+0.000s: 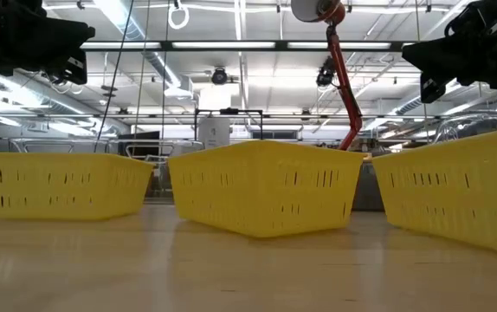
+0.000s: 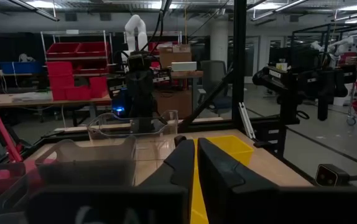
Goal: Stack baskets by color
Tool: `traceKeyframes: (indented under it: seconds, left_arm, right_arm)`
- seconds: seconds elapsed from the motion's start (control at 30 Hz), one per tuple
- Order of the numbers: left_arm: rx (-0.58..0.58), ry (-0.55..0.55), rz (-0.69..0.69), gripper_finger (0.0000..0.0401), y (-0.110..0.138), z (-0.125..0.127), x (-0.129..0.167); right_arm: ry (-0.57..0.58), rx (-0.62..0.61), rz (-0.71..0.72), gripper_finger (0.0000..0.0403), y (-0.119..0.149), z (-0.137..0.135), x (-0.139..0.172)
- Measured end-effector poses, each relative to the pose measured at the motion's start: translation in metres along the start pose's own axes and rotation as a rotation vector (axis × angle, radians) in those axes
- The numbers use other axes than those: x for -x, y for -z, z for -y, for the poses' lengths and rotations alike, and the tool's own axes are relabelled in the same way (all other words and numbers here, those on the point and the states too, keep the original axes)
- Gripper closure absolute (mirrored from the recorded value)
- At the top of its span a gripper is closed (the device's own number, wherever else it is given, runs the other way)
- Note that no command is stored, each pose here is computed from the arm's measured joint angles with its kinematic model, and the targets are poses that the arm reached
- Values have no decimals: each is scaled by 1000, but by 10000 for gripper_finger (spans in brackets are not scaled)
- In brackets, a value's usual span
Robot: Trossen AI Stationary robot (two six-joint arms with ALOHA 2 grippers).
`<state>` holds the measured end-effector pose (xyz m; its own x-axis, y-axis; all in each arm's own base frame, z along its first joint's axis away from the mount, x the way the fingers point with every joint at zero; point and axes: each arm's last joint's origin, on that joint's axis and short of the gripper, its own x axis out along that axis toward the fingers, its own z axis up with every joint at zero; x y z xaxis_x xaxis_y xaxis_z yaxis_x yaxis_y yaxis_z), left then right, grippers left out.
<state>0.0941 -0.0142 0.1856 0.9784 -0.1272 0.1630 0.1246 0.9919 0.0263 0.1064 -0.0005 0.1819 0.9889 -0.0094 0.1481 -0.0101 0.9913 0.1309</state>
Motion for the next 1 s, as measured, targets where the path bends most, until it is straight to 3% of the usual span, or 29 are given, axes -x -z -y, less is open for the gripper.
traceKeyframes:
  seconds: [1.0]
  left_arm:
    - [0,0,0,367,0,0,0]
  right_arm:
    - [0,0,0,383,0,0,0]
